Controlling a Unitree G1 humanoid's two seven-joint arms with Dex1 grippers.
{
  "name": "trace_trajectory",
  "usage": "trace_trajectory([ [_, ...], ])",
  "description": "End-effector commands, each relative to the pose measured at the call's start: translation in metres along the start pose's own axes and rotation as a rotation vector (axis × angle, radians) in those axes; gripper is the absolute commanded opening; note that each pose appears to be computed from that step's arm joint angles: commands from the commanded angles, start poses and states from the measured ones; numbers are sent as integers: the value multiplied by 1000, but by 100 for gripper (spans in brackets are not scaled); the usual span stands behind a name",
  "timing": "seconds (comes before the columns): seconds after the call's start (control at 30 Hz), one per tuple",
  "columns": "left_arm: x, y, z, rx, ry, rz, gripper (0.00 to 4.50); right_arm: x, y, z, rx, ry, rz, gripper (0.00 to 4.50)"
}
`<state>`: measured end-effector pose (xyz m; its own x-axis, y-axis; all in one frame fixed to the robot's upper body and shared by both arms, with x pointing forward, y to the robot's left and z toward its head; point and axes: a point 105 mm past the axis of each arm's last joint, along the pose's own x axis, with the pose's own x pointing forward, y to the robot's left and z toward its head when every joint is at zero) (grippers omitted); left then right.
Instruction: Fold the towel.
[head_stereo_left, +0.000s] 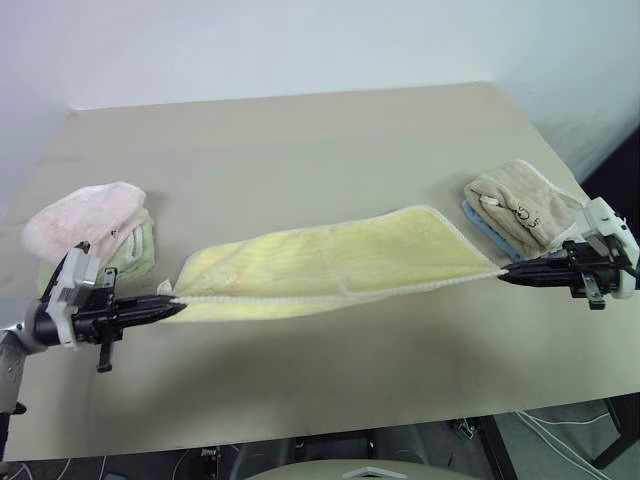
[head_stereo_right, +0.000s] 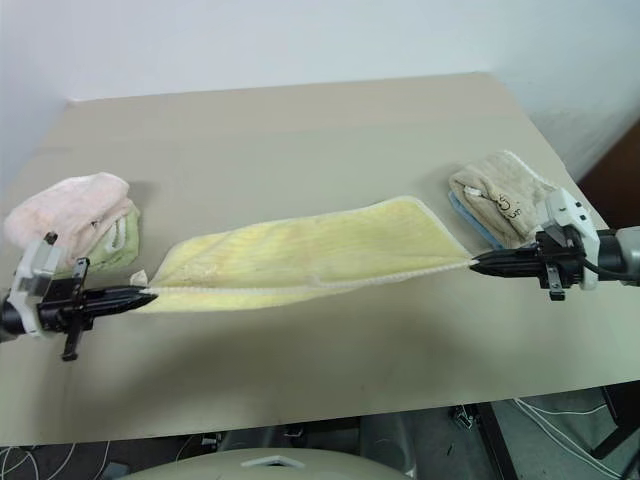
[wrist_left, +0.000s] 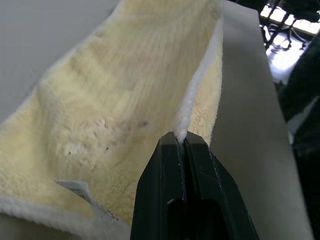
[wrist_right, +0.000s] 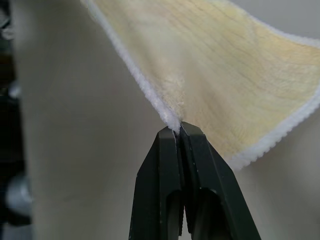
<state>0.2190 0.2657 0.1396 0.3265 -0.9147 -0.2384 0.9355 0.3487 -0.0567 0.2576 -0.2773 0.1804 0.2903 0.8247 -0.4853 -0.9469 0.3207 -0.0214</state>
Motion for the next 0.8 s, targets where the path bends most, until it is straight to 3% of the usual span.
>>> trace_trajectory([
  [0.03,-11,-8,4,2,31,-24,0,-5,7,7,-16,3,31,8],
  [0.2,-16,-3,-8,-21,50,21,0,0,-5,10,-41,-24,-12,8],
  [0.5,5,33,-4,84,2,119,0,30,-54,25,-138,-80,-225,8],
  [0.8,19,60,0,145,-10,181,0,50,-79,29,-176,-88,-339,8],
])
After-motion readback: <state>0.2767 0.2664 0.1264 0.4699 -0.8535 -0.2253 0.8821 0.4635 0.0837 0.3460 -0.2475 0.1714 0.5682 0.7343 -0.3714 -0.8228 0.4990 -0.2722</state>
